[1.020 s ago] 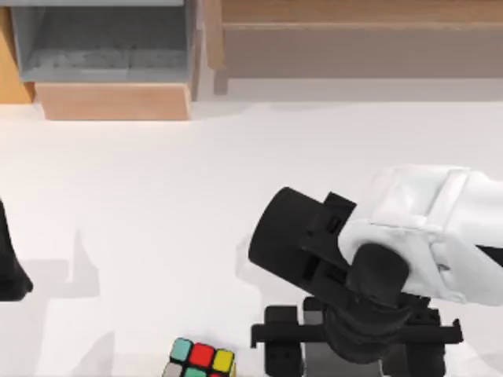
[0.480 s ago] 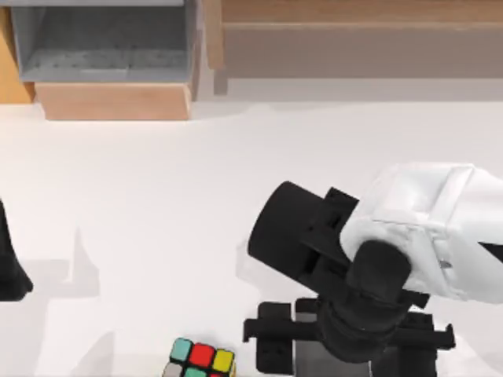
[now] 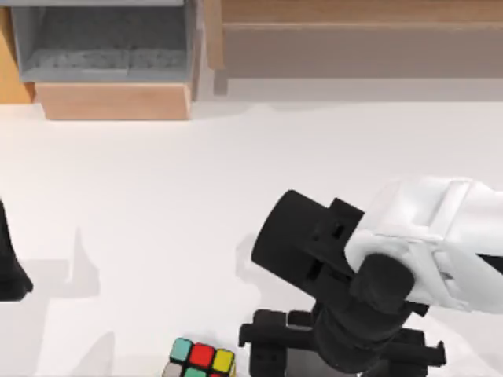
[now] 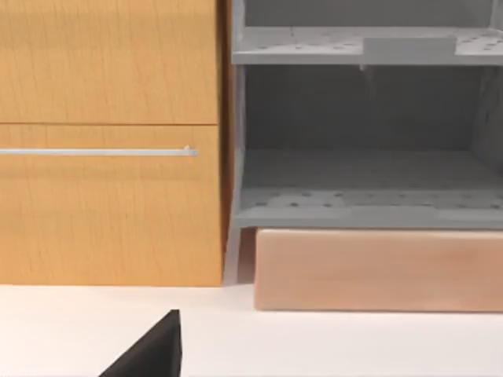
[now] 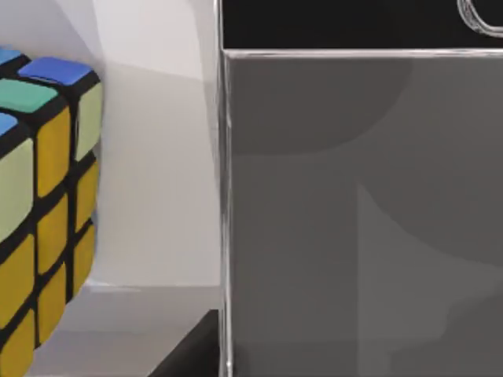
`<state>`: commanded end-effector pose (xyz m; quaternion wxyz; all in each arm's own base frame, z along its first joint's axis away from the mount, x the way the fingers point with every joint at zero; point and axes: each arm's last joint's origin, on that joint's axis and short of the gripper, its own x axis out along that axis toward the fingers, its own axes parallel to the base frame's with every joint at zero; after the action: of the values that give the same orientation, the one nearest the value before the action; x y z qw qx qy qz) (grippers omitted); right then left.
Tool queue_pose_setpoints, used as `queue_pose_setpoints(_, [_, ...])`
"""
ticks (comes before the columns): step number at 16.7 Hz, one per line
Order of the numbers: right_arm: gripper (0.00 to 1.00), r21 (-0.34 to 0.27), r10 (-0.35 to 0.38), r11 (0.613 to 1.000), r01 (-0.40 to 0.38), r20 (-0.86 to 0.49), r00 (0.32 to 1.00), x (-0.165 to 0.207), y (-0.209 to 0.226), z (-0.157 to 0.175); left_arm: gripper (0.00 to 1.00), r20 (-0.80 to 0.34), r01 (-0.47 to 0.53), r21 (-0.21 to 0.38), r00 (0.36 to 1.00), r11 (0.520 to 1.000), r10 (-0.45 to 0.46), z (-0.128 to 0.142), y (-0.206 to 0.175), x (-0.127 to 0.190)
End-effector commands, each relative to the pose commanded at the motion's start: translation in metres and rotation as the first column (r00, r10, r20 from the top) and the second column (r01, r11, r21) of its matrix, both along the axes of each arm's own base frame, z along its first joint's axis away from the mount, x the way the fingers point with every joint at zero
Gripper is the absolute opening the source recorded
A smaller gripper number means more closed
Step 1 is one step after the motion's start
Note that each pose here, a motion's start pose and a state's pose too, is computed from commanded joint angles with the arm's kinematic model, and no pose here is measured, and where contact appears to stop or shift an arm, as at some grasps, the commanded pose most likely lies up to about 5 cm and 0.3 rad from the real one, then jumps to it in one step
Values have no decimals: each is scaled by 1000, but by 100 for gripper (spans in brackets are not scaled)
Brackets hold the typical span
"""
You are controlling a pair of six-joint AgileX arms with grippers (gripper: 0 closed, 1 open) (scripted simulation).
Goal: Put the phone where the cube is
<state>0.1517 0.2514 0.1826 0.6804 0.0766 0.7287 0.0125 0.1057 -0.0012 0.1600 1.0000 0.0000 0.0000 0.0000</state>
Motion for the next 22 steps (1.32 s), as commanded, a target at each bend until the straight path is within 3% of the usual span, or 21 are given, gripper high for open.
queue_pose_setpoints(5, [0,-45,35,998,-32,49,998,1,2,-21,100,0,0,0,1000,1000,0,0,0,0])
queue_pose_setpoints(10, [0,-129,83,989,-73,75,994,-1,-1,-45,100,0,0,0,1000,1000,0,0,0,0])
queue_pose_setpoints(14, [0,-129,83,989,-73,75,994,-1,-1,-45,100,0,0,0,1000,1000,0,0,0,0])
queue_pose_setpoints(22, [60,-129,83,989,-73,75,994,-1,-1,-45,100,0,0,0,1000,1000,0,0,0,0])
